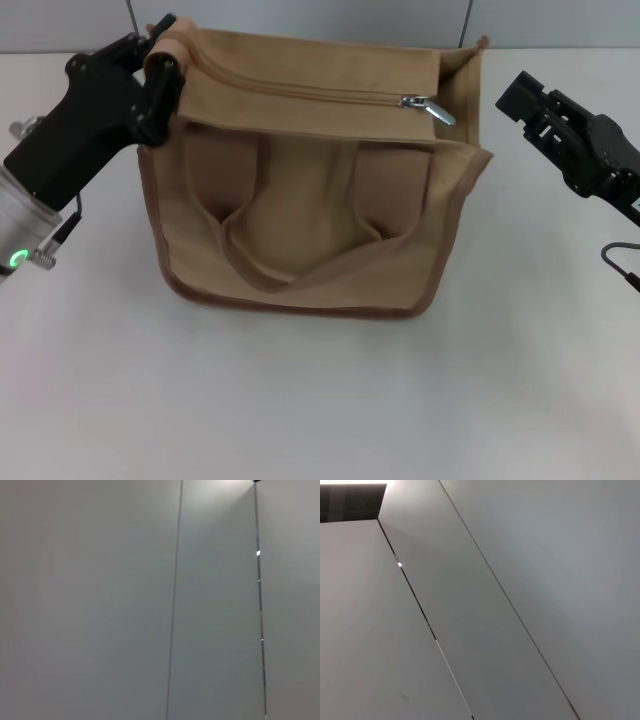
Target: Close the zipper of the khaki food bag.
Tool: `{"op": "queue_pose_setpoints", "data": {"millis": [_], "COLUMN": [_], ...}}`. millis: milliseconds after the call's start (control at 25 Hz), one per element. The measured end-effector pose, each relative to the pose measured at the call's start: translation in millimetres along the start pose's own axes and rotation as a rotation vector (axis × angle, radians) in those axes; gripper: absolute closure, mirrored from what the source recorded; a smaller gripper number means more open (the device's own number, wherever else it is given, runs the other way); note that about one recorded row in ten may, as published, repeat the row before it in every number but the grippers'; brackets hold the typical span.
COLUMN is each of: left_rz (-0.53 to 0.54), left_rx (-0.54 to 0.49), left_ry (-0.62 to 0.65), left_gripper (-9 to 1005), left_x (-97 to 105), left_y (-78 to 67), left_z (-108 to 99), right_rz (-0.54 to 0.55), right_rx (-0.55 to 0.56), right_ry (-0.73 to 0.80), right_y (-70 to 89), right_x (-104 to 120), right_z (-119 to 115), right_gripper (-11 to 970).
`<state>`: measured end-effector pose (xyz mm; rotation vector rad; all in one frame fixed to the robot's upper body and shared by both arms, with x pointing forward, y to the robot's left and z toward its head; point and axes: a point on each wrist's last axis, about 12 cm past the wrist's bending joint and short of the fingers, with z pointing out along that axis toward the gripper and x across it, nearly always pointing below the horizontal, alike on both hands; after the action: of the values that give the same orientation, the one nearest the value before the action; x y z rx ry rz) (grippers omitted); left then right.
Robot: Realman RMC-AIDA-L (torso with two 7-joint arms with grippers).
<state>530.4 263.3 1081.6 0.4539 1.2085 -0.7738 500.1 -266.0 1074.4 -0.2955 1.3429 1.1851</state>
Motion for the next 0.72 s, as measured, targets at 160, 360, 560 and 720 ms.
{"op": "queue_pose_setpoints", "data": {"millis": [160, 360, 560, 720], "left_rz": [-0.015, -0.044, -0.067, -0.029], "left_rx": [-0.058, -0.152, -0.277, -0.264], "left_ry": [0.046, 0.069, 0.075, 0.081], "left_gripper": [937, 788, 618, 457], "left_x": [8, 13, 13, 5], "left_y": [0.3, -3.7, -14.3, -26.2], "left_z": [-17, -54, -108, -136], "right_rz": [-0.006, -0.069, -0.237, -0.310], "right_rx": [0.005, -0.020, -0.111, -0.205], "right_ry": [0.001, -0.015, -0.059, -0.027], "right_y": [-0.3, 3.9, 19.1, 28.5], "right_x": [1, 1, 5, 12], "right_z": [-1, -2, -6, -1], "right_gripper": [612, 439, 356, 309]}}
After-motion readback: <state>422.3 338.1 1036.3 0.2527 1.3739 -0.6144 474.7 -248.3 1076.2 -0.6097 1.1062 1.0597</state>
